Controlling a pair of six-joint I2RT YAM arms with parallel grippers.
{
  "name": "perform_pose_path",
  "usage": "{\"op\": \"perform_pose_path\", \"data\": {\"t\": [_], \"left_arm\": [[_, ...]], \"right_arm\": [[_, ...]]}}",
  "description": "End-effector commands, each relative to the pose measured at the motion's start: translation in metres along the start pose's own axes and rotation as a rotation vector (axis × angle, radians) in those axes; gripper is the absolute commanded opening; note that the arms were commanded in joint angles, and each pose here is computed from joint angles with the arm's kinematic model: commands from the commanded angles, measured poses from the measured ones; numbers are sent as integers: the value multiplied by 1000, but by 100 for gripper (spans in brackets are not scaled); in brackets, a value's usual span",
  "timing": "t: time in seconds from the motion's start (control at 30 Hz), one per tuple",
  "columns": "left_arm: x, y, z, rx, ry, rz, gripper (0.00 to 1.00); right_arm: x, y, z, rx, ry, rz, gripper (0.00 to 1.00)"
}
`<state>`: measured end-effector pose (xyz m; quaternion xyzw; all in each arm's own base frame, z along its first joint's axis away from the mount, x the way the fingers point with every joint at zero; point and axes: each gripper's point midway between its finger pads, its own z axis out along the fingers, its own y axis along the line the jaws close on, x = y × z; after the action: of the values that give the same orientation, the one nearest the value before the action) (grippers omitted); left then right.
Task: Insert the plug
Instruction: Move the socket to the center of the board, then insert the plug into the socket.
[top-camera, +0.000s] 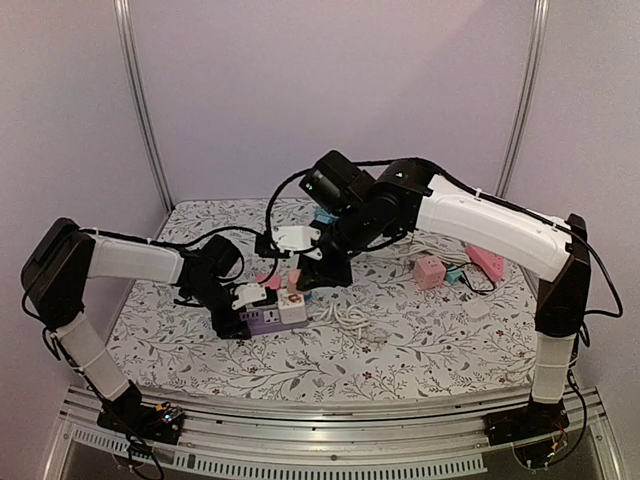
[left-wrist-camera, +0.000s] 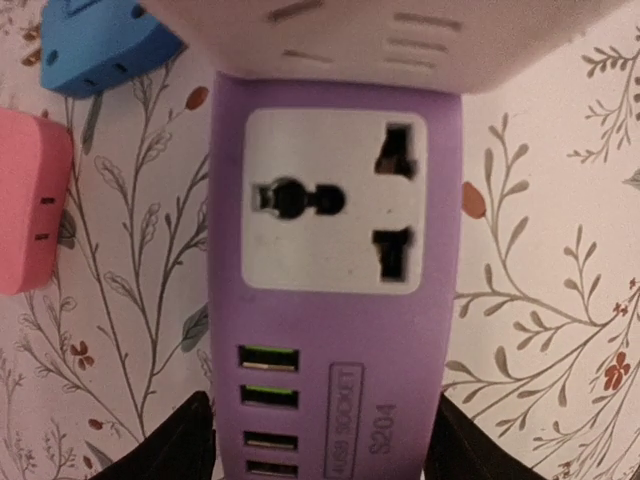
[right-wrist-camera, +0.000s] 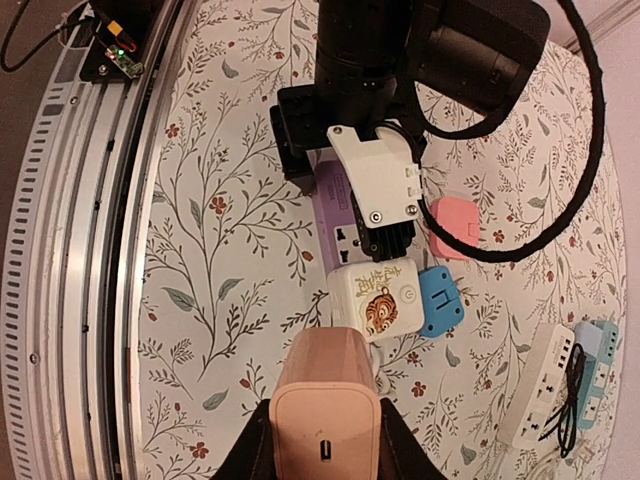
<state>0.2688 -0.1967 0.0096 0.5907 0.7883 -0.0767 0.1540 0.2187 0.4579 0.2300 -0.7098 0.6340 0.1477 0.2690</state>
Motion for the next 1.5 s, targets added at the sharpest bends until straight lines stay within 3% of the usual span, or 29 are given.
{"op": "perform_pose_path", "data": {"t": [0.0,0.2,0.33,0.4,0.57,0.7,0.9,1.13,1.47], "left_arm": [[-14,-23,-3,40,-35,32,65],[-22,-62,-7,83,-53,98,44],[-22,-84,-1,112,-26,111,41],[-24,-95,3,126,-10,111,45],[-32,-102,-9,171,-22,78,81],[-38,-81,-34,144,-50,47,98],[-31,-43,-81,87,-135,-53,100],[-3,1,-92,-121,-152,-221,100],[1,12,-99,-165,-197,-294,99]], "right_arm": [[9,-1,-14,30,15,43,0],[7,5,-22,9,-6,53,0],[9,11,-24,-13,-12,58,0],[10,13,-25,-20,-11,61,0],[12,18,-26,-28,-7,78,0],[7,29,-23,-30,-1,58,0],[-7,36,0,-53,0,55,0],[-15,48,58,-71,92,15,0],[26,54,119,-96,281,-16,0]]}}
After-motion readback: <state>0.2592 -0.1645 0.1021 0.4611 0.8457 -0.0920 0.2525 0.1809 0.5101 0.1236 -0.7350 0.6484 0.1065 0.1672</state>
